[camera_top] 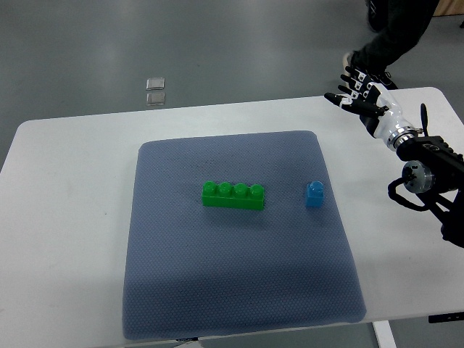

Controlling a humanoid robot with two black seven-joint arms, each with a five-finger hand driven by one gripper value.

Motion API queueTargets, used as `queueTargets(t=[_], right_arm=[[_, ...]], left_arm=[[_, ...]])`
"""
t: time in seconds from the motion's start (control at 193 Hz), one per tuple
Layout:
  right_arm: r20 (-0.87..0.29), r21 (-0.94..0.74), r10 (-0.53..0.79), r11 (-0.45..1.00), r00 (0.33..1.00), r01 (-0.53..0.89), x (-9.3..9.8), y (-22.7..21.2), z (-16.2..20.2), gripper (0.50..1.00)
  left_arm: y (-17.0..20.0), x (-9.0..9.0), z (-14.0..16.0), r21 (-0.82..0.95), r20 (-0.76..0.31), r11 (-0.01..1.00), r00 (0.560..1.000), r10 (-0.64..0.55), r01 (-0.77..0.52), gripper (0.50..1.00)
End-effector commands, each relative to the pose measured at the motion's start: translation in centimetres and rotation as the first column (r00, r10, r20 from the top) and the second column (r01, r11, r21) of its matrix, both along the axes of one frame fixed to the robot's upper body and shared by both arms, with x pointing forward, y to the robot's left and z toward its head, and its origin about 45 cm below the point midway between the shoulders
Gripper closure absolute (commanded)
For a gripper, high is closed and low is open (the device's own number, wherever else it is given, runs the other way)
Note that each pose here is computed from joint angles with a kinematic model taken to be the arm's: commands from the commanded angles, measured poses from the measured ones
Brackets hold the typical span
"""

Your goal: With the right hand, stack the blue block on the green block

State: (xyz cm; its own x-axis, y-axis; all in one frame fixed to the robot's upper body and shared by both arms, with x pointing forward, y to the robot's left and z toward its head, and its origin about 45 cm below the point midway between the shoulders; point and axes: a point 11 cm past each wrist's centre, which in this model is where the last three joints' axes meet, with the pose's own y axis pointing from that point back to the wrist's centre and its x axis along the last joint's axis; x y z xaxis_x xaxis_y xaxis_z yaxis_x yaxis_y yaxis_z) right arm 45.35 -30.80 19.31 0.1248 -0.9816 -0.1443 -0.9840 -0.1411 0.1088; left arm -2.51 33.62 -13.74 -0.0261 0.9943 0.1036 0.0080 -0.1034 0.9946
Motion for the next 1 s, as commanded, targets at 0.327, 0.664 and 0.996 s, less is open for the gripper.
queueTargets(t=[0.327, 0.664, 0.996], right_arm=[[0.077, -0.229, 0.178, 0.961, 0.981, -0.156, 0.2, -1.6, 4.1, 0.579], [-0.003, -0.557, 0.425, 0.751, 0.905, -0.354, -1.3, -1.8, 7.7, 0.581], [-0.284, -0.764, 0.554, 0.363, 0.782, -0.534, -4.6, -0.9, 10.7, 0.581]], left_arm=[[0.0, 0.0, 0.0, 0.000, 0.000, 1.000, 1.000, 0.000, 0.000, 0.500], [0.0, 0.0, 0.0, 0.000, 0.000, 1.000, 1.000, 0.000, 0.000, 0.500], [0.0, 0.0, 0.0, 0.000, 0.000, 1.000, 1.000, 0.000, 0.000, 0.500]])
